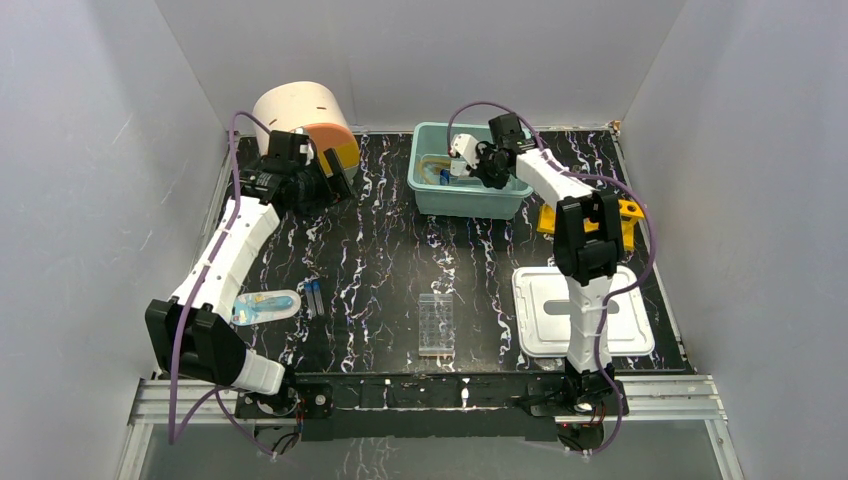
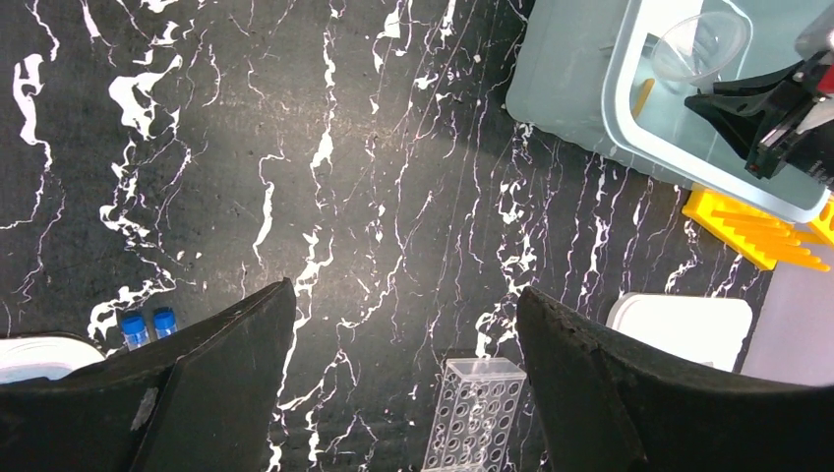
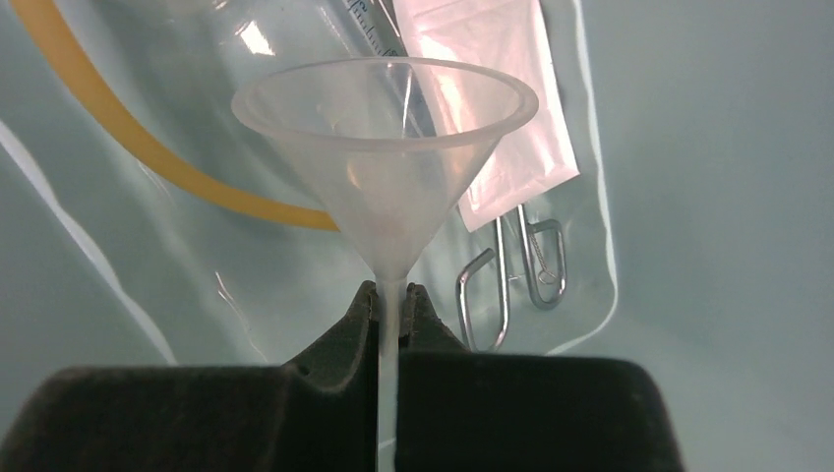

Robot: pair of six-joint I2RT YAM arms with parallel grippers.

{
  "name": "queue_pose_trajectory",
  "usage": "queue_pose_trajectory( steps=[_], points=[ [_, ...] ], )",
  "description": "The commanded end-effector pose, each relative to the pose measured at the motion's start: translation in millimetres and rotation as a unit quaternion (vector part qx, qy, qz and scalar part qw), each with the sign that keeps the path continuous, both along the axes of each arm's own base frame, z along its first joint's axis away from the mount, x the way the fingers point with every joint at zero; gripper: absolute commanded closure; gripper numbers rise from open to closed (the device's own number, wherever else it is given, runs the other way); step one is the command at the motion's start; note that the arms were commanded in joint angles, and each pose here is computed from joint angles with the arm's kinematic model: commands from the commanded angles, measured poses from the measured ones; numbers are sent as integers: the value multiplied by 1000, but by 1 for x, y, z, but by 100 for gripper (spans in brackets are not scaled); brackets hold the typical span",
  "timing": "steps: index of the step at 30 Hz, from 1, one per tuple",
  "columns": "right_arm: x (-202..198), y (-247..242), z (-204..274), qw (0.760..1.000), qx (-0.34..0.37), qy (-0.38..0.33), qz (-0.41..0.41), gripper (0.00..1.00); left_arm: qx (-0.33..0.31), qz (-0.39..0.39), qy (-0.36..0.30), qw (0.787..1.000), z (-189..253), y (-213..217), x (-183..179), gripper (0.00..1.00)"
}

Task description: Organize the chemistry lab equipment

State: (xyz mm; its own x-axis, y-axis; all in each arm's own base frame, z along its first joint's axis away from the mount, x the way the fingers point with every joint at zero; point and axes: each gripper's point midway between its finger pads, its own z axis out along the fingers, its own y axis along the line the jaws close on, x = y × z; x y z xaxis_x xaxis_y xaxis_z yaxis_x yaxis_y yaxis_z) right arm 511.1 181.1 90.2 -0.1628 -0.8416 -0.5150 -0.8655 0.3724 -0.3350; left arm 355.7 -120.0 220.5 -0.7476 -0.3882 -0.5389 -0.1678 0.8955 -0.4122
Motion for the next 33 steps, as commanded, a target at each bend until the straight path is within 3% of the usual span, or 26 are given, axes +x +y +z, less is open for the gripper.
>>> queue_pose_trajectory(
  steps=[1, 7, 12, 22, 27, 33],
  points=[
    [20, 0, 19, 999, -17, -42, 21, 100, 13, 9, -5, 1000, 9, 7, 0, 18],
    [24, 0, 17, 999, -16, -42, 18, 92, 15, 25, 15, 999, -5, 10, -7, 18],
    [19, 0, 20, 999, -13, -32, 12, 76, 28, 44, 37, 998, -20, 18, -15, 18],
    [7, -2, 52, 999, -7, -40, 14, 70, 40, 53, 56, 996, -33, 24, -26, 18],
    [6, -4, 88, 997, 10, -70, -5, 64, 53, 78, 80, 992, -47, 34, -38, 18],
    [1, 7, 155, 987, 101, -111, -52, 43, 99, 138, 139, 976, -76, 59, -70, 24]
  ],
)
